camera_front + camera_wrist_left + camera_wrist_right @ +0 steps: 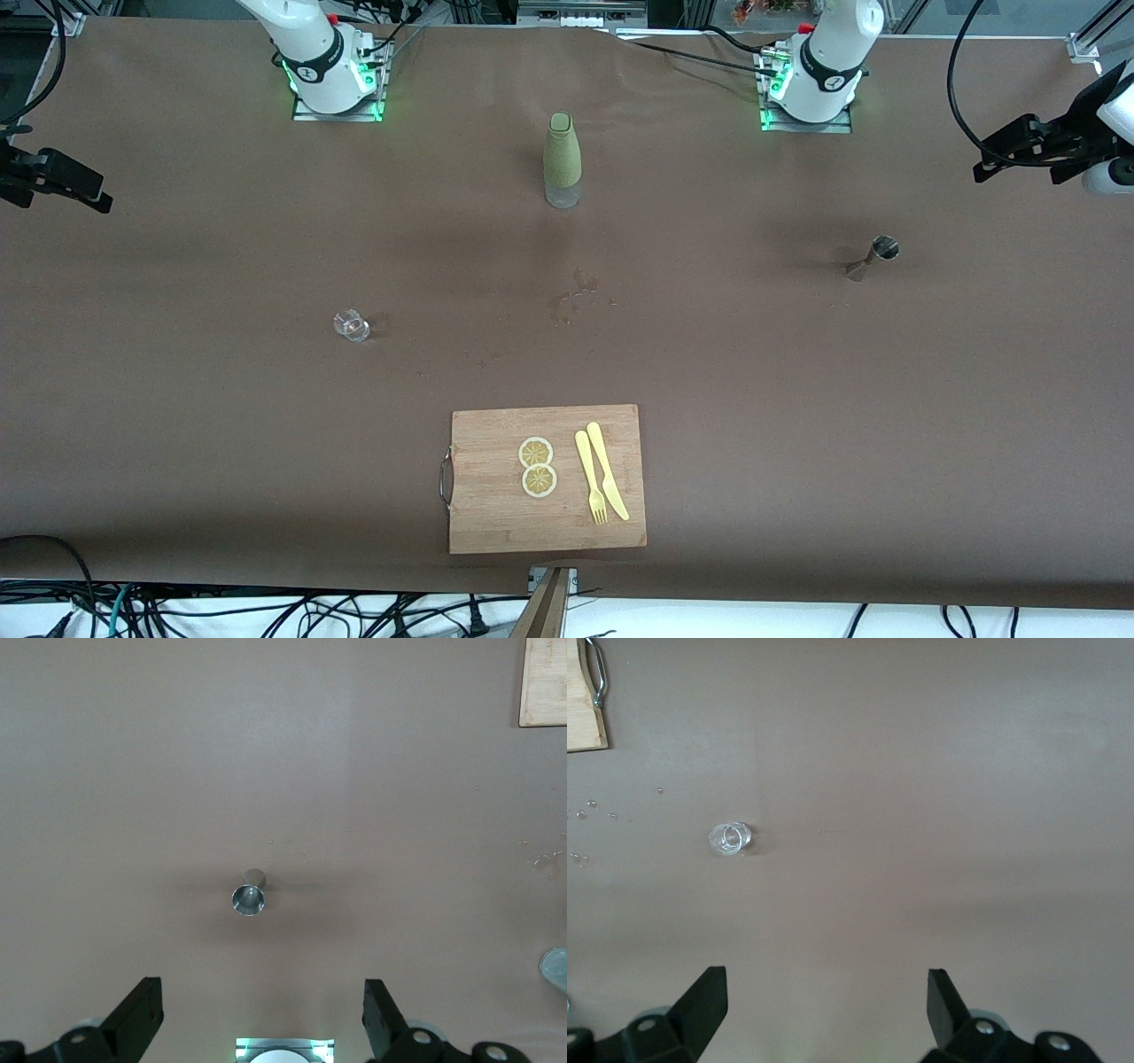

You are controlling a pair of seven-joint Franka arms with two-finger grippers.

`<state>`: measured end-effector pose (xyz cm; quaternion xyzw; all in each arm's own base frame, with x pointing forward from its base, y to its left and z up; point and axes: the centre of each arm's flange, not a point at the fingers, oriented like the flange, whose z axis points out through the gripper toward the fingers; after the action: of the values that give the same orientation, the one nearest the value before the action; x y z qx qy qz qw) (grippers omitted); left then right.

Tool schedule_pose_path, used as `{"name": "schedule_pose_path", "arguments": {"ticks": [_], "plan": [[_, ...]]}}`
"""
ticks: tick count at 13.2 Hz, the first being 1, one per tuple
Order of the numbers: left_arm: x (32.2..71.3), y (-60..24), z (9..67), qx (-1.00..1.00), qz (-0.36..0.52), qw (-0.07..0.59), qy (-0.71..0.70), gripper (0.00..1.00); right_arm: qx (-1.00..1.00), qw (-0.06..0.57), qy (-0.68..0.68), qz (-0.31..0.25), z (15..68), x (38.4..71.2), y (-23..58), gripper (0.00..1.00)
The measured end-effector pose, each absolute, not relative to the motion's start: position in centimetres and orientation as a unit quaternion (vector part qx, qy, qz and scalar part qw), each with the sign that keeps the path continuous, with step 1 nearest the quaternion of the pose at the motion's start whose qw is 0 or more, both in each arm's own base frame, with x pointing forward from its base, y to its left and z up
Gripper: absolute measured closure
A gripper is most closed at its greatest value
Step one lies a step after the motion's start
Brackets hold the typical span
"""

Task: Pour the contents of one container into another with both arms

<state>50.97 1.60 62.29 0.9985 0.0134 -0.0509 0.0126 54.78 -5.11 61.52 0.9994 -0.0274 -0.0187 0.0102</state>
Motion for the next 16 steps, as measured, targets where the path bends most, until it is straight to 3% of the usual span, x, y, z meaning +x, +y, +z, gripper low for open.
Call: {"name": "schedule_pose_path", "arguments": {"ticks": [16], "plan": [[50.95,1.98,62.26,0.998,-0.051,0.013,0.017,0.0,0.999,0.01,-0.028,-0.022,61.25,54.89,-5.19,0.0]]}}
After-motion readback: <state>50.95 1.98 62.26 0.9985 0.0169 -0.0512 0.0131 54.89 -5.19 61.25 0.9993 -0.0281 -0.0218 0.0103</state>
